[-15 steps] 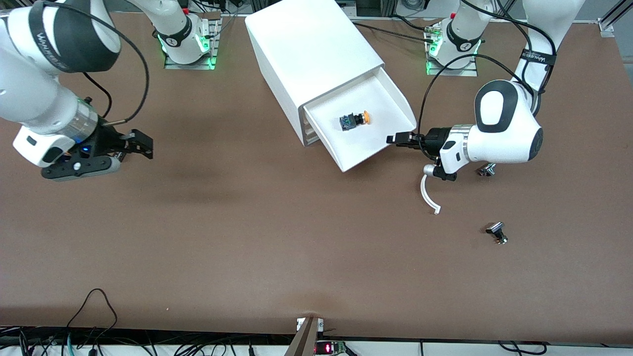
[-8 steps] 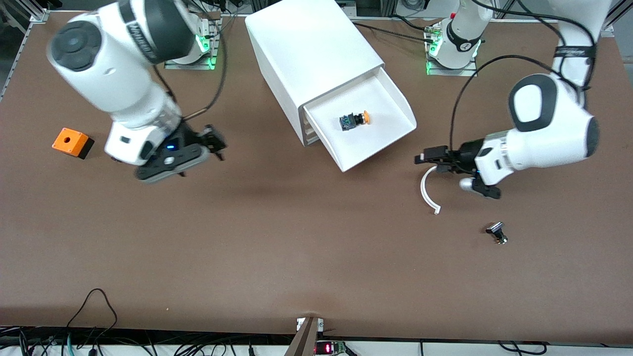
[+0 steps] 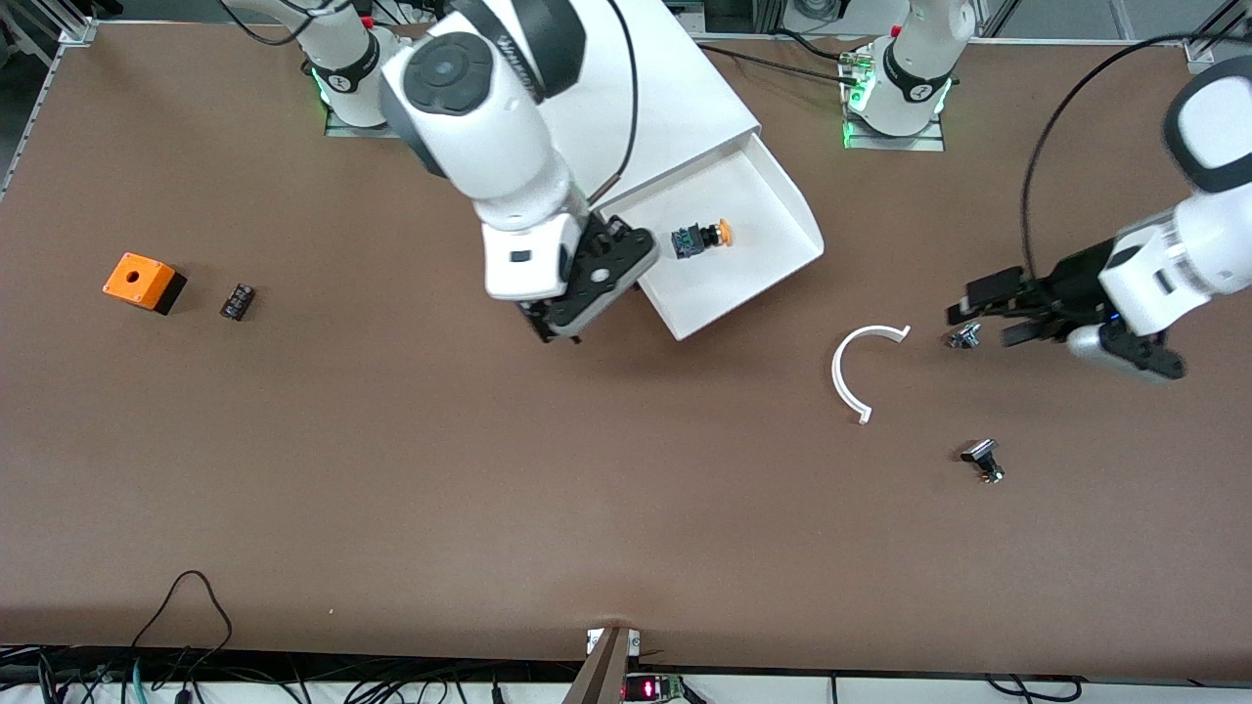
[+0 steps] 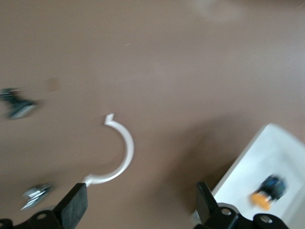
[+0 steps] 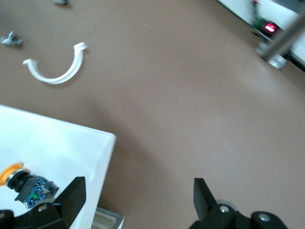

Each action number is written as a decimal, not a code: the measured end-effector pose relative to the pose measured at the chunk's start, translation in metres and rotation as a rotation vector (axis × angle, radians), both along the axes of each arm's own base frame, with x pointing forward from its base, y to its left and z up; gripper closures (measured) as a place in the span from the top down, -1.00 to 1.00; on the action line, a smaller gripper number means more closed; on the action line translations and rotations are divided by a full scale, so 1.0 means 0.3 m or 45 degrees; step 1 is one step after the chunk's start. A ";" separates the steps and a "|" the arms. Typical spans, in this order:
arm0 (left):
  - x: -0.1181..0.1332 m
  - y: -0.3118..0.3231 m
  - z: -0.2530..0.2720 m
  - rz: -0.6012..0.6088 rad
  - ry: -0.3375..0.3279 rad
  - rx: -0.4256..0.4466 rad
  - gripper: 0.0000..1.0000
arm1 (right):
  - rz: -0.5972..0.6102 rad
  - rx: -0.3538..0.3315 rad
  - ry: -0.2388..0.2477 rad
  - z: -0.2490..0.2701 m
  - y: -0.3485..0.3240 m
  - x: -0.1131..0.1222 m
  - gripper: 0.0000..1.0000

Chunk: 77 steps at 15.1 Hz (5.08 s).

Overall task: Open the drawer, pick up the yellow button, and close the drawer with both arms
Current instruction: 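Reach the right gripper into the drawer while the left gripper withdraws, then grasp the yellow push button in the drawer with the right gripper, then lift the button out with the right gripper while the left gripper approaches, then push the drawer shut with the left gripper while the right gripper lowers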

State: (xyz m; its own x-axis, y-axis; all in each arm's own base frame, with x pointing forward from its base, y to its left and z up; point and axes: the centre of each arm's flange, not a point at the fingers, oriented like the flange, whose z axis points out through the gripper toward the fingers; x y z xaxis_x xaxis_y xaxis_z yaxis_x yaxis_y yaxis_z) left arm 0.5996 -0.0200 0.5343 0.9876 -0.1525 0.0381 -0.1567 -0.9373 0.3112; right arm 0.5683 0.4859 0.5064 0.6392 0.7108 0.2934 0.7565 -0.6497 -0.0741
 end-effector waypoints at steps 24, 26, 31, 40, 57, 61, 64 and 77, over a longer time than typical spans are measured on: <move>-0.029 0.093 0.097 -0.006 0.005 0.399 1.00 | 0.872 -0.286 0.071 -0.340 0.360 -0.355 1.00; -0.030 0.095 0.095 -0.005 0.007 0.399 1.00 | 0.885 -0.291 0.076 -0.358 0.368 -0.362 1.00; -0.030 0.102 0.094 0.000 0.009 0.400 1.00 | 0.920 -0.328 0.068 -0.391 0.400 -0.399 0.81; -0.029 0.103 0.093 0.001 0.009 0.400 1.00 | 0.946 -0.391 0.018 -0.385 0.410 -0.410 -0.15; 0.004 -0.398 -0.292 0.397 -0.001 0.315 1.00 | 0.092 -0.441 0.056 -0.071 -0.673 0.230 -0.15; -0.042 -0.635 -0.501 0.635 0.025 0.237 1.00 | -0.199 -0.443 0.208 -0.277 -1.160 0.311 -0.15; -0.140 -0.769 -0.664 0.758 0.065 0.205 1.00 | -0.492 -0.430 0.300 -0.401 -1.347 0.293 -0.15; -0.664 -1.264 -0.704 0.827 0.229 0.229 1.00 | -0.942 -0.359 0.261 -1.042 -1.604 -0.083 -0.06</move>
